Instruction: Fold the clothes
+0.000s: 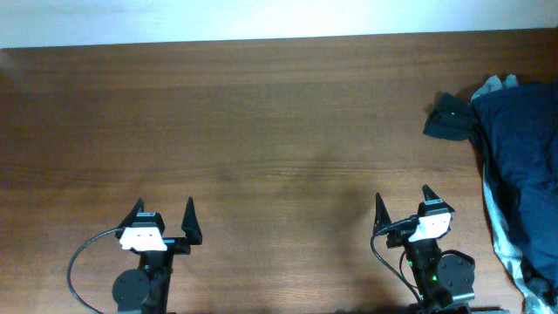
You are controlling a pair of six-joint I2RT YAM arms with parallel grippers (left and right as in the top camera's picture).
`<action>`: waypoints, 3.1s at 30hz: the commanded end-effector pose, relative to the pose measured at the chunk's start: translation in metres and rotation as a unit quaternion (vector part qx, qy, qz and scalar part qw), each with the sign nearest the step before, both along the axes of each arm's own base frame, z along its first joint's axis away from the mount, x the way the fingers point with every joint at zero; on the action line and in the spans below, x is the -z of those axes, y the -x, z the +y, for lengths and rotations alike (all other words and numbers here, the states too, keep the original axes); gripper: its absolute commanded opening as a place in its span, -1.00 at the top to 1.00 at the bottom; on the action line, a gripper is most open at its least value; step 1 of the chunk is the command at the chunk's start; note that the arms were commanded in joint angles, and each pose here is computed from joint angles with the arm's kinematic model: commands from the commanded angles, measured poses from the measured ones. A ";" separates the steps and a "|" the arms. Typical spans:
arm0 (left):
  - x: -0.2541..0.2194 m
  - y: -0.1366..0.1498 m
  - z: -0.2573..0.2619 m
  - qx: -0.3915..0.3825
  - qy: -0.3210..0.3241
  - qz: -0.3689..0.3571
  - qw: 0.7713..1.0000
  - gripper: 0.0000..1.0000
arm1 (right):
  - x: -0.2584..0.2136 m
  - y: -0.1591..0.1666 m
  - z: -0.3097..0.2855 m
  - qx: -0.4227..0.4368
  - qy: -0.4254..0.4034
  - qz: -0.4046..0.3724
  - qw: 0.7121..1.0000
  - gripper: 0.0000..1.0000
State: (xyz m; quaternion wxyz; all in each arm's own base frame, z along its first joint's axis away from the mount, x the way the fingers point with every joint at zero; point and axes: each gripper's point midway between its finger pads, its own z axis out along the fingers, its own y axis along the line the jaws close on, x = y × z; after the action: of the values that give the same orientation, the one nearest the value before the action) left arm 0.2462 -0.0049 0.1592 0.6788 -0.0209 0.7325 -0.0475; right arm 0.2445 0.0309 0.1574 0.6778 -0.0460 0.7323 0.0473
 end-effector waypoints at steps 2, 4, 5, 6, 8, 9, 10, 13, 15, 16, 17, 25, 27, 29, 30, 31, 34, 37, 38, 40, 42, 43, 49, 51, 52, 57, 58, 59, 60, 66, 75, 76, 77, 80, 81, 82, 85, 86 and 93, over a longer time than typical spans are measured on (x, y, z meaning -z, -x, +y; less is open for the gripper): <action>0.005 0.000 0.000 -0.001 -0.010 0.006 1.000 -0.99 | 0.001 0.000 -0.003 0.009 -0.005 0.000 1.000 -0.97; 0.005 0.000 0.000 -0.001 -0.010 0.006 1.000 -0.99 | -0.032 0.003 0.018 -0.054 -0.050 -0.059 0.995 -0.97; 0.005 0.000 0.000 -0.001 -0.010 0.006 1.000 -0.99 | -0.040 0.005 0.023 -0.071 -0.056 -0.074 0.993 -0.97; 0.005 0.000 0.000 -0.001 -0.010 0.006 1.000 -0.99 | -0.053 0.009 0.029 -0.091 -0.070 -0.098 0.989 -0.97; 0.005 0.000 0.000 -0.001 -0.010 0.006 1.000 -0.98 | -0.066 0.011 0.030 -0.096 -0.071 -0.124 0.985 -0.97; 0.005 0.000 0.000 -0.001 -0.010 0.006 1.000 -0.99 | -0.065 0.012 0.033 -0.104 -0.072 -0.121 0.984 -0.97; 0.005 0.000 0.000 -0.001 -0.010 0.006 1.000 -0.99 | -0.062 0.012 0.034 -0.109 -0.072 -0.115 0.985 -0.97; 0.005 0.000 0.000 -0.001 -0.010 0.006 1.000 -0.99 | -0.059 0.013 0.038 -0.118 -0.073 -0.107 0.985 -0.97; 0.005 0.000 0.000 -0.001 -0.010 0.006 1.000 -0.99 | -0.059 0.016 0.046 -0.143 -0.071 -0.105 0.982 -0.98; 0.005 0.000 0.000 -0.001 -0.010 0.006 1.000 -0.99 | -0.056 0.018 0.051 -0.159 -0.071 -0.098 0.980 -0.97; 0.005 0.000 0.000 -0.001 -0.010 0.006 1.000 -0.99 | -0.054 0.018 0.052 -0.161 -0.071 -0.094 0.980 -0.97; 0.005 0.000 0.000 -0.001 -0.010 0.006 1.000 -0.99 | -0.074 0.018 0.043 -0.130 -0.090 -0.038 0.987 -0.97; 0.004 0.000 0.000 -0.001 -0.010 0.006 1.000 -0.98 | -0.083 0.016 0.035 -0.104 -0.090 -0.007 0.991 -0.97; 0.005 0.000 0.000 -0.001 -0.010 0.006 1.000 -0.99 | -0.096 0.013 0.021 -0.058 -0.086 0.048 0.993 -0.97; 0.005 0.000 0.000 -0.001 -0.010 0.006 1.000 -0.99 | -0.102 0.012 0.016 -0.038 -0.082 0.075 0.993 -0.97; 0.005 0.000 0.000 -0.001 -0.010 0.006 1.000 -0.98 | -0.123 0.003 0.008 -0.007 -0.054 0.181 0.982 -0.97; 0.005 0.000 0.000 -0.001 -0.010 0.006 1.000 -0.99 | -0.137 -0.008 0.019 -0.029 -0.056 0.247 0.967 -0.97; 0.005 0.000 0.000 -0.001 -0.010 0.006 1.000 -0.98 | -0.145 -0.031 0.014 -0.013 -0.028 0.281 0.959 -0.97; 0.005 0.000 0.000 -0.001 -0.010 0.006 1.000 -0.99 | -0.146 -0.041 0.007 0.008 -0.022 0.297 0.955 -0.97; 0.005 0.000 0.000 -0.001 -0.010 0.006 1.000 -0.99 | -0.141 -0.061 -0.006 0.040 -0.026 0.338 0.940 -0.97; 0.005 0.000 0.000 -0.001 -0.010 0.006 1.000 -0.98 | -0.134 -0.076 -0.016 0.061 -0.044 0.372 0.925 -0.97; 0.005 0.000 0.000 -0.001 -0.010 0.006 1.000 -0.99 | -0.127 -0.088 -0.026 0.076 -0.049 0.392 0.915 -0.97; 0.005 0.000 0.000 -0.001 -0.010 0.006 1.000 -0.99 | -0.082 -0.117 -0.109 0.220 -0.141 0.455 0.851 -0.97; 0.005 0.000 0.000 -0.001 -0.010 0.006 1.000 -0.98 | -0.054 -0.117 -0.159 0.277 -0.175 0.472 0.818 -0.97; 0.005 0.000 0.000 -0.001 -0.010 0.006 1.000 -0.99 | -0.047 -0.117 -0.172 0.290 -0.183 0.476 0.810 -0.97; 0.005 0.000 0.000 -0.001 -0.010 0.006 1.000 -0.99 | 0.003 -0.124 -0.259 0.360 -0.220 0.464 0.779 -0.98; 0.005 0.000 0.000 -0.001 -0.010 0.006 1.000 -0.99 | 0.008 -0.127 -0.269 0.364 -0.220 0.460 0.780 -0.98; 0.005 0.000 0.000 -0.001 -0.010 0.006 1.000 -0.99 | 0.012 -0.129 -0.273 0.365 -0.218 0.458 0.781 -0.98; 0.005 0.000 0.000 -0.001 -0.010 0.006 1.000 -0.98 | 0.018 -0.132 -0.279 0.367 -0.217 0.457 0.781 -0.98; 0.005 0.000 0.000 -0.001 -0.010 0.006 1.000 -0.99 | 0.072 -0.148 -0.292 0.360 -0.212 0.480 0.771 -0.96; 0.005 0.000 0.000 -0.001 -0.010 0.006 1.000 -0.99 | 0.101 -0.163 -0.297 0.356 -0.211 0.481 0.773 -0.85; 0.005 0.000 0.000 -0.001 -0.010 0.006 1.000 -0.99 | 0.100 -0.165 -0.296 0.355 -0.209 0.478 0.776 -0.86; 0.004 0.000 0.000 -0.001 -0.010 0.006 1.000 -0.99 | 0.101 -0.166 -0.297 0.359 -0.204 0.477 0.776 -0.86; 0.005 0.000 0.000 -0.001 -0.010 0.006 1.000 -0.98 | 0.100 -0.165 -0.301 0.377 -0.184 0.476 0.773 -0.47; 0.005 0.000 0.000 -0.001 -0.010 0.006 1.000 -0.99 | 0.100 -0.164 -0.302 0.379 -0.182 0.476 0.772 -0.30; 0.005 0.000 0.000 -0.001 -0.010 0.006 1.000 -0.99 | 0.100 -0.163 -0.301 0.379 -0.183 0.478 0.771 0.05; 0.005 0.000 0.000 -0.001 -0.010 0.006 1.000 -0.99 | 0.093 -0.160 -0.298 0.376 -0.185 0.483 0.769 0.69; 0.005 0.000 0.000 -0.001 -0.010 0.006 1.000 -0.99 | 0.085 -0.160 -0.297 0.375 -0.186 0.483 0.769 0.91; 0.005 0.000 0.000 -0.001 -0.010 0.006 1.000 -0.98 | -0.045 -0.175 -0.262 0.299 -0.221 0.392 0.841 0.92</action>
State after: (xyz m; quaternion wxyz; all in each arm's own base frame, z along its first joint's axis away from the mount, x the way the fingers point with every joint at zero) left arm 0.2466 -0.0043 0.1567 0.6752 -0.0212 0.7360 -0.0451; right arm 0.3998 -0.2510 0.0990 0.1918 0.3821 0.9037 -0.0218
